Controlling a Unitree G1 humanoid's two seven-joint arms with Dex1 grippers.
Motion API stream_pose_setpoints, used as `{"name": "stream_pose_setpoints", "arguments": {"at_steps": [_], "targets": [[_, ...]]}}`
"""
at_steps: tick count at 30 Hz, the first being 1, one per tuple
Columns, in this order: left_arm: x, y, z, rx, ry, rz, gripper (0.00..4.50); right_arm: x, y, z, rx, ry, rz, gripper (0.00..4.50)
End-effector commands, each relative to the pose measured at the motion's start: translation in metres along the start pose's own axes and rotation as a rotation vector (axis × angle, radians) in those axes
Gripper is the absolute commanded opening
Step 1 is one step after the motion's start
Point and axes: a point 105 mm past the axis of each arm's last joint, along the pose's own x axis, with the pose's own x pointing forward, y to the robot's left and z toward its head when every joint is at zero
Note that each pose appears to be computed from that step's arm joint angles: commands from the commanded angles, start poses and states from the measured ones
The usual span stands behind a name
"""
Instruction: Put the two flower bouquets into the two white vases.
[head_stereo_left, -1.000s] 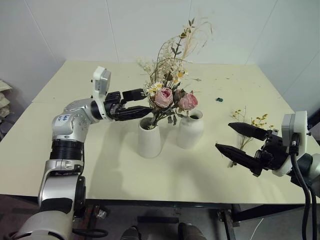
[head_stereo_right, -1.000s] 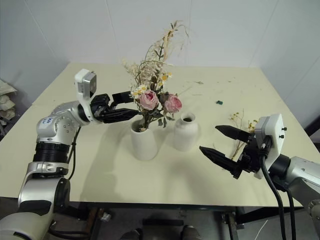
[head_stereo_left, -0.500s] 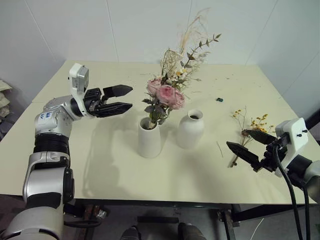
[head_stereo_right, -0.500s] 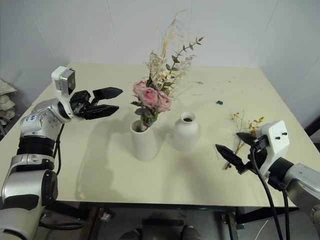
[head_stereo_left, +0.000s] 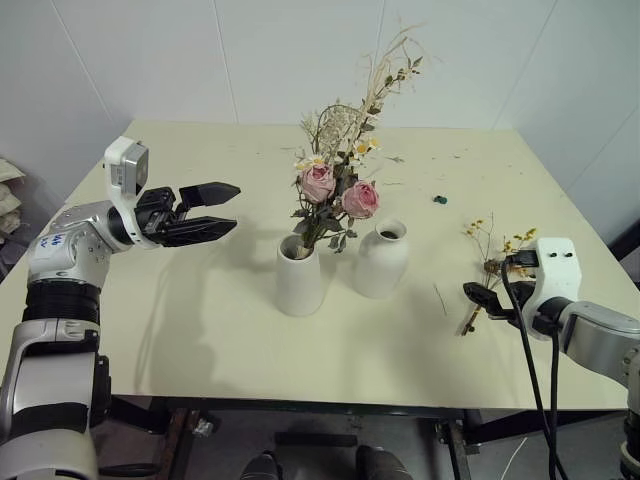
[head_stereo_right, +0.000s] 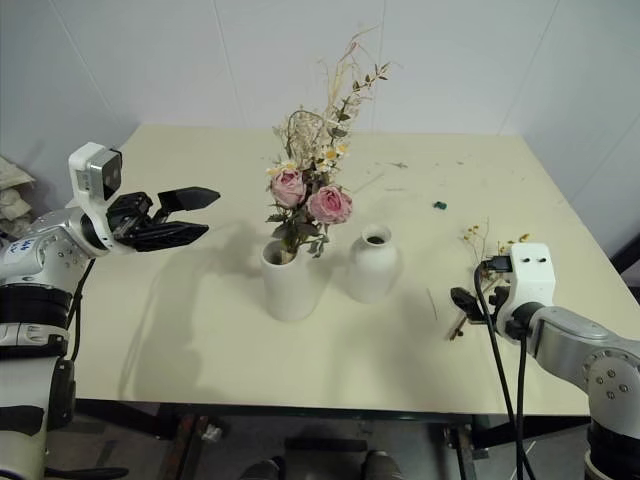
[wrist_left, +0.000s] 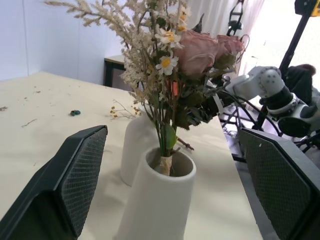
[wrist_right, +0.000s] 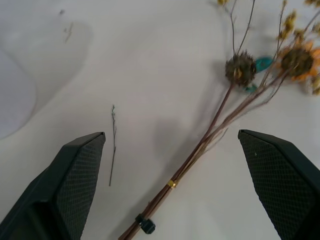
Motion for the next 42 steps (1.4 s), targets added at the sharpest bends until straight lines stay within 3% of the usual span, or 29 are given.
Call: {"name": "stream_pose_setpoints", "arguments": {"at_steps": [1,8,16,21,29,31,35,39,42], "targets": [[-0.014,-0.016,0.009,0.059,0.019,-0.084,4.48,0.006,-0.001,0.002,-0.009,0.033,-0.04,4.5],[-0.014,-0.029,0.014,0.068,-0.021,-0.131,4.48,0.022,-0.011,-0.002,-0.001,0.152,-0.19,4.5],[-0.017,-0.035,0.015,0.073,-0.036,-0.134,4.48,0.029,-0.008,-0.018,0.048,0.216,-0.19,4.5],[-0.013,-0.035,0.018,0.08,-0.053,-0.145,4.5,0.03,-0.008,-0.02,0.062,0.212,-0.192,3.02],[-0.008,-0.031,0.019,0.079,-0.06,-0.151,4.5,0.025,-0.016,-0.016,0.086,0.179,-0.226,0.22],[-0.007,-0.03,0.019,0.079,-0.06,-0.15,4.5,0.023,-0.019,-0.014,0.089,0.165,-0.242,0.04],[-0.004,-0.028,0.019,0.076,-0.06,-0.154,4.5,0.02,-0.023,0.006,0.088,0.044,-0.255,0.04],[0.005,-0.025,0.019,0.068,-0.068,-0.179,4.5,0.006,-0.023,0.075,0.099,-0.325,-0.207,0.04],[0.008,-0.024,0.02,0.065,-0.073,-0.186,4.5,-0.002,-0.011,0.107,0.045,-0.495,-0.137,0.04]]}}
